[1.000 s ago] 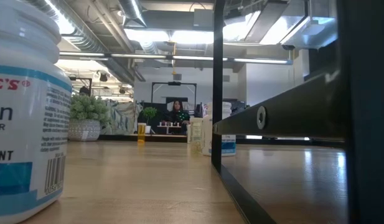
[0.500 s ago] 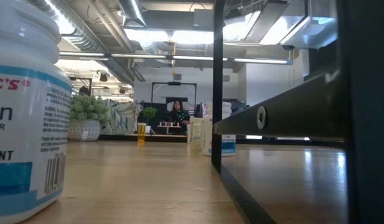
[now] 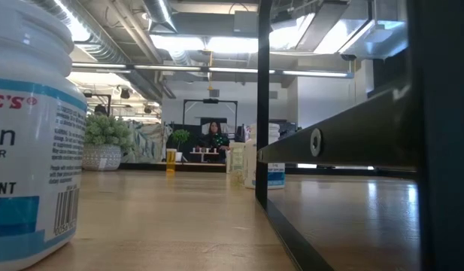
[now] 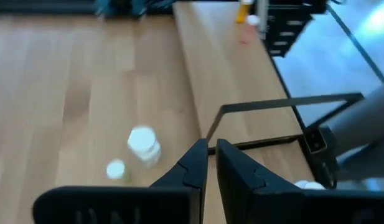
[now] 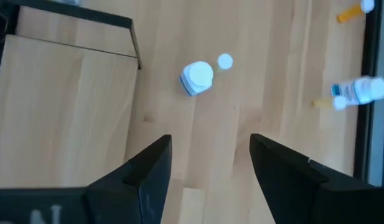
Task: Pick and place medicine bottles onto shelf by color
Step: Put the middle supplement bottle on the shelf
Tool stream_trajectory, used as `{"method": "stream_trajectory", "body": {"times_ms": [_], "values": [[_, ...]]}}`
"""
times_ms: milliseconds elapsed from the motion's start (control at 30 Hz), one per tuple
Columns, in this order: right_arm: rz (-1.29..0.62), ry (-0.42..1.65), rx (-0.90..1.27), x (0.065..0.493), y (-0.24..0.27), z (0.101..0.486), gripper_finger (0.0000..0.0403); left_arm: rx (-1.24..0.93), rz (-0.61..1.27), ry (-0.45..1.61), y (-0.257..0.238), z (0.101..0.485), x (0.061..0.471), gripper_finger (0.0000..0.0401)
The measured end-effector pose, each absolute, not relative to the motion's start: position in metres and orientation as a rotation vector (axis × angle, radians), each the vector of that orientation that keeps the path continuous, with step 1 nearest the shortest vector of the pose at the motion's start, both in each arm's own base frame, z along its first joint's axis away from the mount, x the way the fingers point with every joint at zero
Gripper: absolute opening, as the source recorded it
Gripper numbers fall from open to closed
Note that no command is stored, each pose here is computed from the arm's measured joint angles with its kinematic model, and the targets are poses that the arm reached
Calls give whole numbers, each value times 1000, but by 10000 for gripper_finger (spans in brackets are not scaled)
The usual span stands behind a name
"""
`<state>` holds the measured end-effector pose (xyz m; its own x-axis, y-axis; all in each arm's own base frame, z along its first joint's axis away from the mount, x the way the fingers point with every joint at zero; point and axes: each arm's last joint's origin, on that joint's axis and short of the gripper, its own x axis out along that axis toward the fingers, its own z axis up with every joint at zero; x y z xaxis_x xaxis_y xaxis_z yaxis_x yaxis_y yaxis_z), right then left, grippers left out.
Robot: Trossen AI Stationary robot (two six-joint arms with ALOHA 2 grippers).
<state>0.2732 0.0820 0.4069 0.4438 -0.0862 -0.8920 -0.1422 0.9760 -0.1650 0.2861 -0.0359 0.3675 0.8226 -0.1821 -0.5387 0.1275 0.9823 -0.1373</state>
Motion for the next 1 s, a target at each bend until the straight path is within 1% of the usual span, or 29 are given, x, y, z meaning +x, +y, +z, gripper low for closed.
{"method": "stream_trajectory", "body": {"times_ms": [167, 300, 467, 533, 633, 733, 833, 1000], "values": [[123, 1103, -242, 277, 64, 410, 218, -165, -103, 631, -24, 364, 285, 27], [211, 1097, -237, 280, 49, 411, 218, -177, -41, 630, -16, 363, 285, 27], [217, 1087, -242, 280, 28, 412, 218, -197, -4, 631, -10, 363, 285, 27], [257, 1048, -213, 274, 19, 411, 218, -211, 5, 631, -9, 363, 285, 28], [285, 958, -156, 264, 5, 399, 218, -226, 17, 650, -8, 362, 284, 27], [240, 876, -138, 251, -5, 385, 218, -217, 43, 660, -7, 361, 283, 28], [183, 790, -87, 243, -11, 378, 218, -195, 113, 652, -4, 361, 283, 27], [100, 737, -3, 238, -14, 372, 218, -139, 157, 720, 7, 347, 293, 27]]}}
